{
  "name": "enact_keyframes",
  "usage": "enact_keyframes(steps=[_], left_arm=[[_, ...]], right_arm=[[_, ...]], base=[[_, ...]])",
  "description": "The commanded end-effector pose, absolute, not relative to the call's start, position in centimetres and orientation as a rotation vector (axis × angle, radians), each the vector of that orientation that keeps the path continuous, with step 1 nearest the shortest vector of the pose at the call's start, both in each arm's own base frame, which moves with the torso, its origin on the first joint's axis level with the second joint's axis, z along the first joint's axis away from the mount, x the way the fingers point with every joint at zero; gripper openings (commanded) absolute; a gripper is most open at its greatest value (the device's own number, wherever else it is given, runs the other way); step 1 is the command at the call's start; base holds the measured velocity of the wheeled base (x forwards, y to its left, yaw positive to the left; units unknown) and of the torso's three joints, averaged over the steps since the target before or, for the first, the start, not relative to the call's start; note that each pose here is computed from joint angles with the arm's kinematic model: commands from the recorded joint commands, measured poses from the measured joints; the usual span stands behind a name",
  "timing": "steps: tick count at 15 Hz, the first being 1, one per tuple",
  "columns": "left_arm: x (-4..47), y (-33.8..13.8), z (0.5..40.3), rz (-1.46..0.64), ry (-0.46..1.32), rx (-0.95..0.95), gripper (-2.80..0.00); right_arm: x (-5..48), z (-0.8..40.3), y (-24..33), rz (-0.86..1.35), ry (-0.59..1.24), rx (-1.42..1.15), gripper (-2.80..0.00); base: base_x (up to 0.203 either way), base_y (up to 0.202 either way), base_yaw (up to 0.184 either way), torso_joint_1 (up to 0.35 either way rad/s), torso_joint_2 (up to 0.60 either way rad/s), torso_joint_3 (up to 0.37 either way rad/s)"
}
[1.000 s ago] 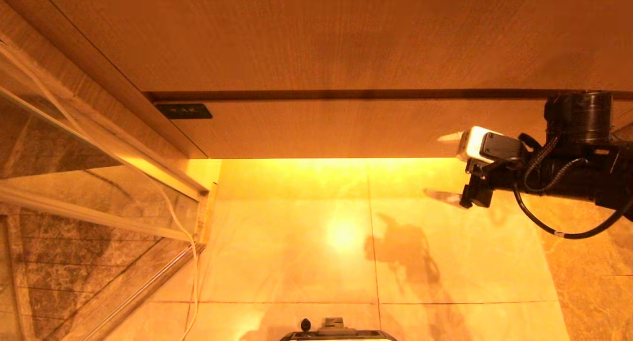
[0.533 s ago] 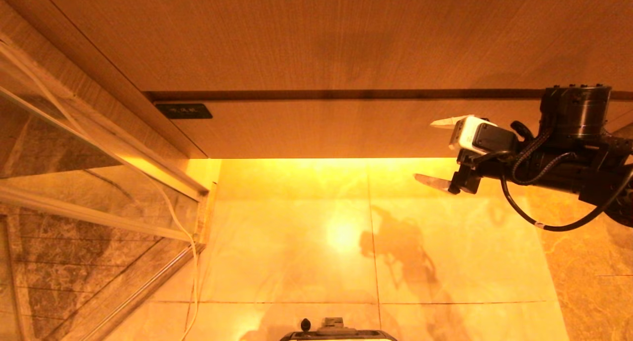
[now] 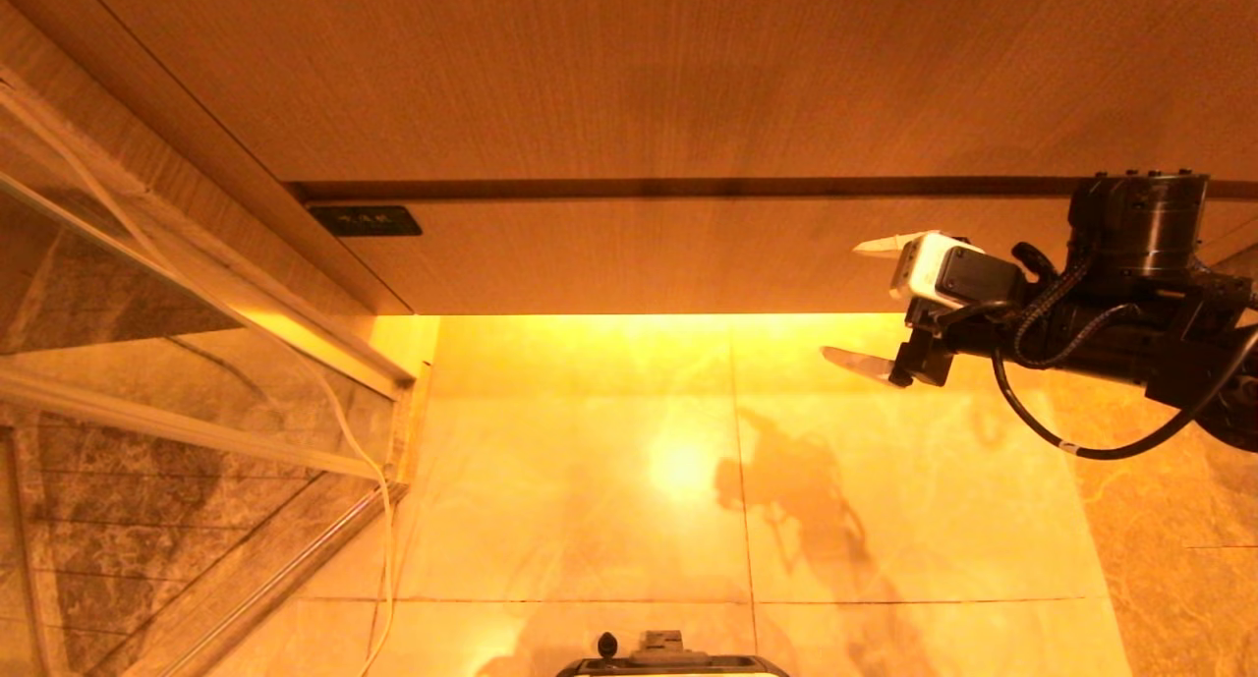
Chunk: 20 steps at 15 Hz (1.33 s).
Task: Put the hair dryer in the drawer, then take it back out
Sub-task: Pull open the drawer
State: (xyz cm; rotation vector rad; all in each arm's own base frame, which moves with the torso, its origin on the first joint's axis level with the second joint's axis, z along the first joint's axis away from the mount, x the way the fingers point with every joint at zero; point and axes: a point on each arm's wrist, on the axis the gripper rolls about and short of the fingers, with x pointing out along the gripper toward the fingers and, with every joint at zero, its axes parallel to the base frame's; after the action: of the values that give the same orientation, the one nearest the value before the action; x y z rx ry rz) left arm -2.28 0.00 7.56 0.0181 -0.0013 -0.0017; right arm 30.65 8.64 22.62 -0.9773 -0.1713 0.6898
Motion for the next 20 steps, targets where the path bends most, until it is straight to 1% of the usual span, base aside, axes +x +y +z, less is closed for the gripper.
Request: enact_keyframes(steps=[1, 2, 4, 5, 20], left_arm=[[-2.3, 0.0, 7.5, -0.002, 0.0, 0.018, -2.8], [-2.3, 0.0, 7.5, -0.002, 0.0, 0.018, -2.8], [-2.3, 0.0, 7.5, -0.002, 0.0, 0.018, -2.8], [-2.3, 0.0, 7.5, -0.002, 0.0, 0.018, -2.8], [-2.3, 0.0, 7.5, -0.002, 0.0, 0.018, -2.8]], right_arm=[[30.7, 22.6, 8.7, 0.692, -0.177, -0.982, 0.0], [30.9, 22.7, 8.7, 0.683, -0.188, -0.985, 0.0], [33.1, 23.9, 9.2, 0.615, -0.298, -1.001, 0.0], [33.3, 24.1, 9.2, 0.605, -0.312, -1.004, 0.0], [33.3, 24.1, 9.2, 0.605, -0.312, -1.004, 0.0]], base=[[0.0, 0.0, 0.0, 0.0, 0.0, 0.0], [0.0, 0.0, 0.0, 0.0, 0.0, 0.0], [0.0, 0.0, 0.0, 0.0, 0.0, 0.0], [0.0, 0.0, 0.0, 0.0, 0.0, 0.0], [0.0, 0.0, 0.0, 0.0, 0.0, 0.0]])
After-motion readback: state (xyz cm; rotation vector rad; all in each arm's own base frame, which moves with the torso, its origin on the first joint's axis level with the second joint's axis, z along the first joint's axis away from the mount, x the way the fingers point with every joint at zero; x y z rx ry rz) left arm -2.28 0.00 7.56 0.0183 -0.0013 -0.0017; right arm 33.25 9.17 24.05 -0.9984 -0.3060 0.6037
